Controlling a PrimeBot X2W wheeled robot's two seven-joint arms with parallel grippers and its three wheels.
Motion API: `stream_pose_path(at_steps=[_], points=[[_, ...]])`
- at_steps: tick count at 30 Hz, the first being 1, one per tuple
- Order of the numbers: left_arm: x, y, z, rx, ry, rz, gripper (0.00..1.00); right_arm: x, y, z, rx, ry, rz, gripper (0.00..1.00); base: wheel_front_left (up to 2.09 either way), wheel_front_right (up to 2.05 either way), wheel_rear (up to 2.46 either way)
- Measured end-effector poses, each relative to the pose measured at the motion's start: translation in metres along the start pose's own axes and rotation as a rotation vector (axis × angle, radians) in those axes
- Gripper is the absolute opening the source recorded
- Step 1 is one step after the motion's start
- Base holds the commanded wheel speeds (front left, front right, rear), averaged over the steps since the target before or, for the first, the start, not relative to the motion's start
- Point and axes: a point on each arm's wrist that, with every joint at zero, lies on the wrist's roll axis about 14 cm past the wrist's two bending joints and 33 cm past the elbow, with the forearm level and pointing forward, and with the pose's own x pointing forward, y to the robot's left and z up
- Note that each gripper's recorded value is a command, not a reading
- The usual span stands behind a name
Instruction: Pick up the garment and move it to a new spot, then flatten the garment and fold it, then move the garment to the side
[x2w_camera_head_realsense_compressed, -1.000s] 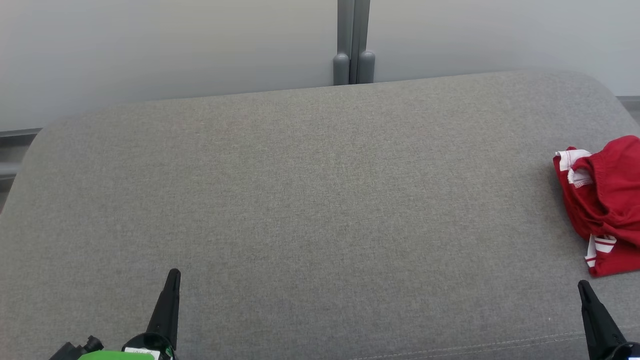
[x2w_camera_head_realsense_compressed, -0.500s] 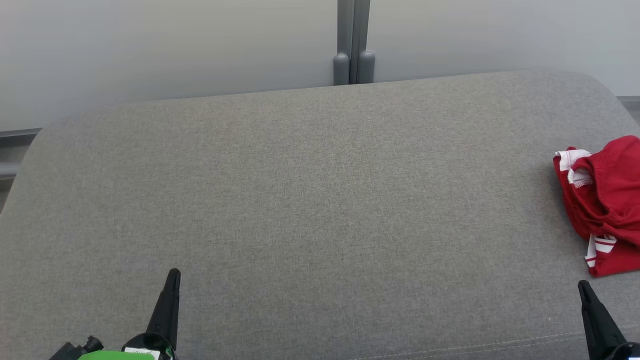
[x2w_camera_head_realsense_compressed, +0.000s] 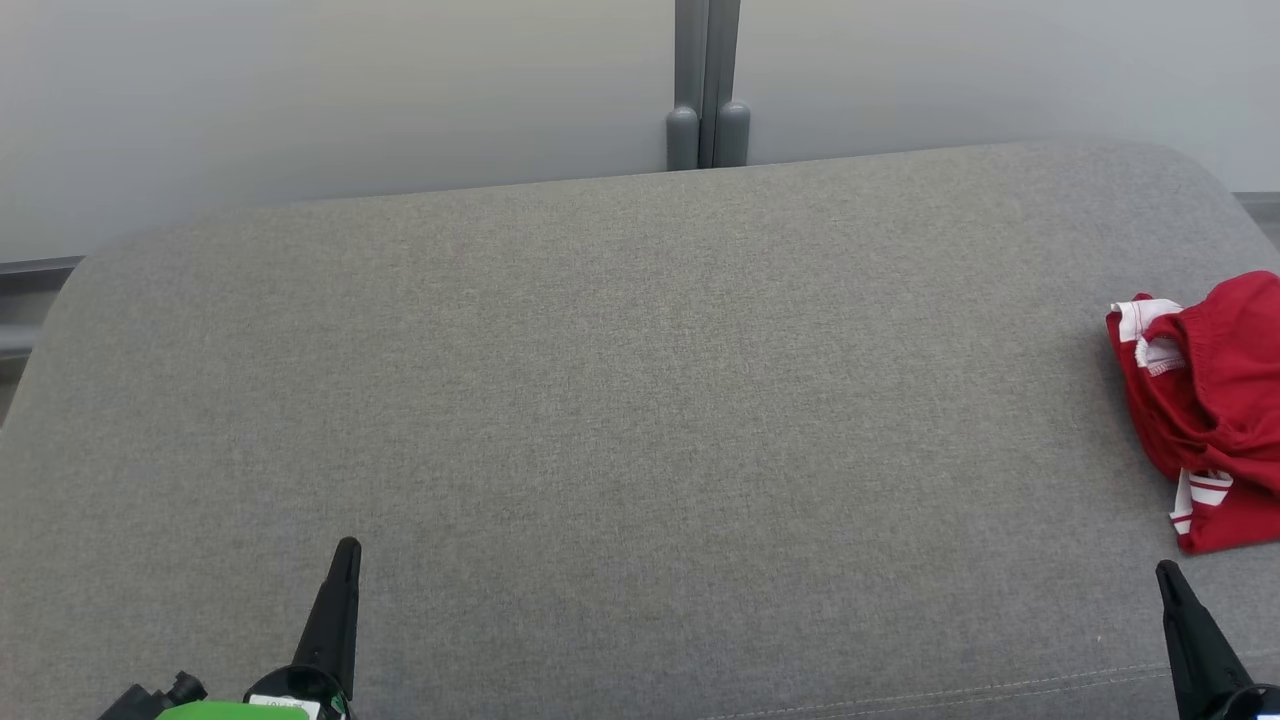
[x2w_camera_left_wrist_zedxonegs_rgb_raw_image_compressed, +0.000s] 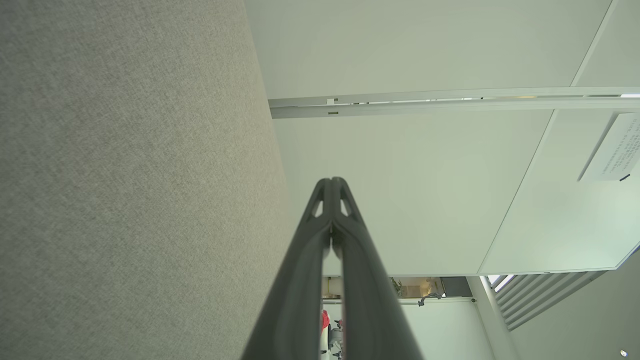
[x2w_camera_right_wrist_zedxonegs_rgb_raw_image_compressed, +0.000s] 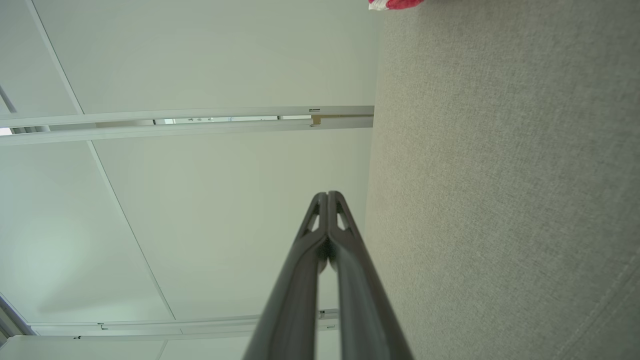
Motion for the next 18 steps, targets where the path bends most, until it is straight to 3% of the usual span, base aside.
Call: stream_pose_path(at_steps=[18], points=[[0.0000,0.0000,0.0001,0.000,0.000,0.000,0.00,0.0000,0.0000,-0.0001,0.000,0.000,0.000,0.00,0.00,0.00,0.00]])
